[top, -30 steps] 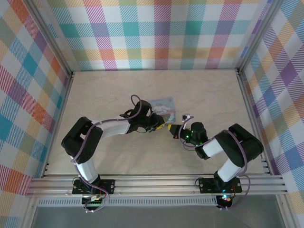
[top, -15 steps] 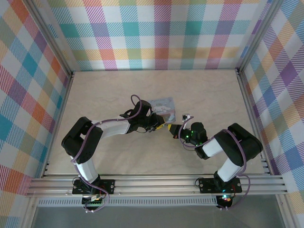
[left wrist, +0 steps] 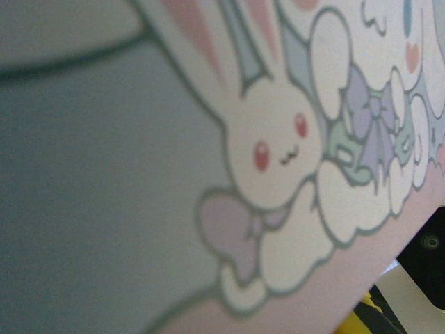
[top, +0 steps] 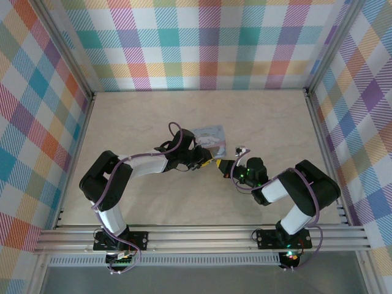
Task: Unlock the padlock with the key
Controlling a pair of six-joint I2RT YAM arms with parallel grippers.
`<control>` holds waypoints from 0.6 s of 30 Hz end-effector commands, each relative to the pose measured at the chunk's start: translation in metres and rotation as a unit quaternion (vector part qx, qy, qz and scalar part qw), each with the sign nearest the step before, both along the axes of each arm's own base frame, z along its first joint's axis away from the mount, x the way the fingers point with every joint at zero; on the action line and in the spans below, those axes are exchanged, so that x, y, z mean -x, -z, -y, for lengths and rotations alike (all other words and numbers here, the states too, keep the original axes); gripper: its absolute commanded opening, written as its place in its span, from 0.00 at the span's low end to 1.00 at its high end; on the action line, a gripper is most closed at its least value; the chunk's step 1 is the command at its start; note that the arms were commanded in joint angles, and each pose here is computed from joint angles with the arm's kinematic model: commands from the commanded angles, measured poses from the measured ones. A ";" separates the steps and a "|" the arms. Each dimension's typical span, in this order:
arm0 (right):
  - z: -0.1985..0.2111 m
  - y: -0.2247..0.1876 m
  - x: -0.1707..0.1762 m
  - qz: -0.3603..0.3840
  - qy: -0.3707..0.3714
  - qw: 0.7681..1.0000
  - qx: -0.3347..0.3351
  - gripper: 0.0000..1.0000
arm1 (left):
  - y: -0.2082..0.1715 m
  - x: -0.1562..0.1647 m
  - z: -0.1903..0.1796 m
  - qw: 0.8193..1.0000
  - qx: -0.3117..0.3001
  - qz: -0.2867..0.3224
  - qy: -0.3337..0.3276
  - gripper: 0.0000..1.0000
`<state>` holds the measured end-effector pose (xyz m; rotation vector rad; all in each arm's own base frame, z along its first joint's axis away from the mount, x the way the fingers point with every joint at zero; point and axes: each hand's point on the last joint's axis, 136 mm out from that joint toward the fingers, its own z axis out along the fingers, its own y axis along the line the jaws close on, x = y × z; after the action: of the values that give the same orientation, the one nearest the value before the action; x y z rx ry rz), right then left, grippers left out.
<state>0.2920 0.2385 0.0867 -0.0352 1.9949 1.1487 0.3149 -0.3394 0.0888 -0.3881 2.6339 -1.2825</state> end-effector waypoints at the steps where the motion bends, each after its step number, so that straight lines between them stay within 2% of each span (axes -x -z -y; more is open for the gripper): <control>1: -0.005 -0.012 -0.004 0.021 -0.003 1.000 -0.015 0.00 | -0.013 -0.008 0.004 1.000 0.018 0.011 -0.005 0.21; 14: -0.014 -0.006 -0.008 0.016 -0.011 0.999 -0.038 0.00 | -0.018 -0.009 0.008 1.000 0.028 0.011 -0.006 0.21; 18: -0.008 -0.004 -0.006 0.018 0.000 0.999 -0.026 0.00 | -0.015 -0.010 0.006 1.000 0.021 0.010 -0.008 0.21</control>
<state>0.2956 0.2442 0.0727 -0.0112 2.0045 1.1760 0.3153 -0.3391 0.0886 -0.4001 2.6337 -1.2810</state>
